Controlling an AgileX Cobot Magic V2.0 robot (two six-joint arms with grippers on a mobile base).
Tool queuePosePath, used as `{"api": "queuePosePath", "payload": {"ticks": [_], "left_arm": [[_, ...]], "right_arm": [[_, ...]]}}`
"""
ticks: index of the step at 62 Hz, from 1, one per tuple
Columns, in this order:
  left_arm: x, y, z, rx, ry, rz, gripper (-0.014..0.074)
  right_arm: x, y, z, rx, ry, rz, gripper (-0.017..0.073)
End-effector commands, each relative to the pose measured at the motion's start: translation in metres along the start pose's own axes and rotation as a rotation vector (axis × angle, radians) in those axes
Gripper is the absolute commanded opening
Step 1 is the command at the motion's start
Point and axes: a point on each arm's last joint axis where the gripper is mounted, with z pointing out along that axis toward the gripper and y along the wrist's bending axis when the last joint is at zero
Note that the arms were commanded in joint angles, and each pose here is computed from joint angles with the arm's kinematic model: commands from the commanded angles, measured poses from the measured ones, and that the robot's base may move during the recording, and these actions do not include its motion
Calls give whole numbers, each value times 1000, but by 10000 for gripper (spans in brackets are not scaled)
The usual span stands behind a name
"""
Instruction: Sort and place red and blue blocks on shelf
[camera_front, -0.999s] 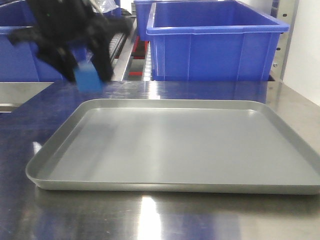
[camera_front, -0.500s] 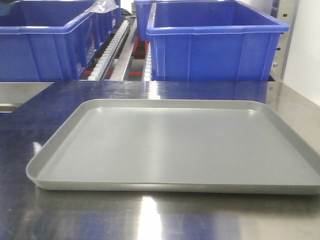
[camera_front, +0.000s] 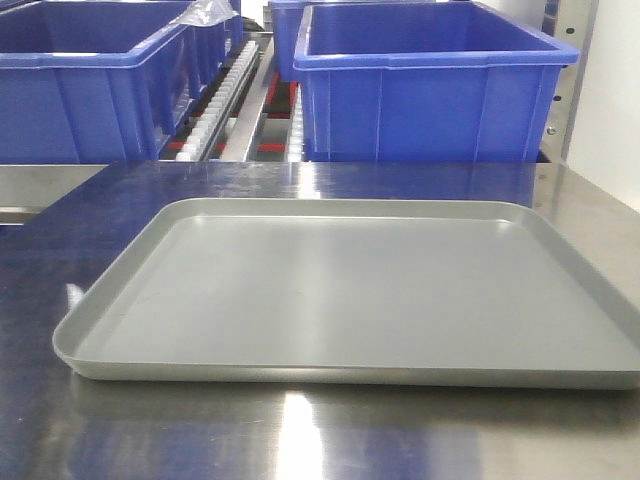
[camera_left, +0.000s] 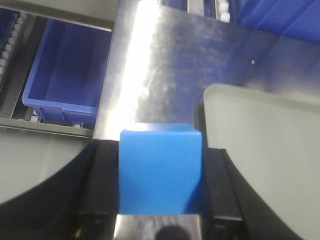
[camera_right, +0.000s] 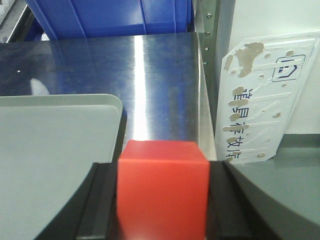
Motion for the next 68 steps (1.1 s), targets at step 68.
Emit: {"api": "queuePosePath", "payload": {"ticks": [68], "left_arm": [[35,14,-38,105,-322,119,125]], "right_arm": [[-17,2,-4,-8,-118,-20,66]]}}
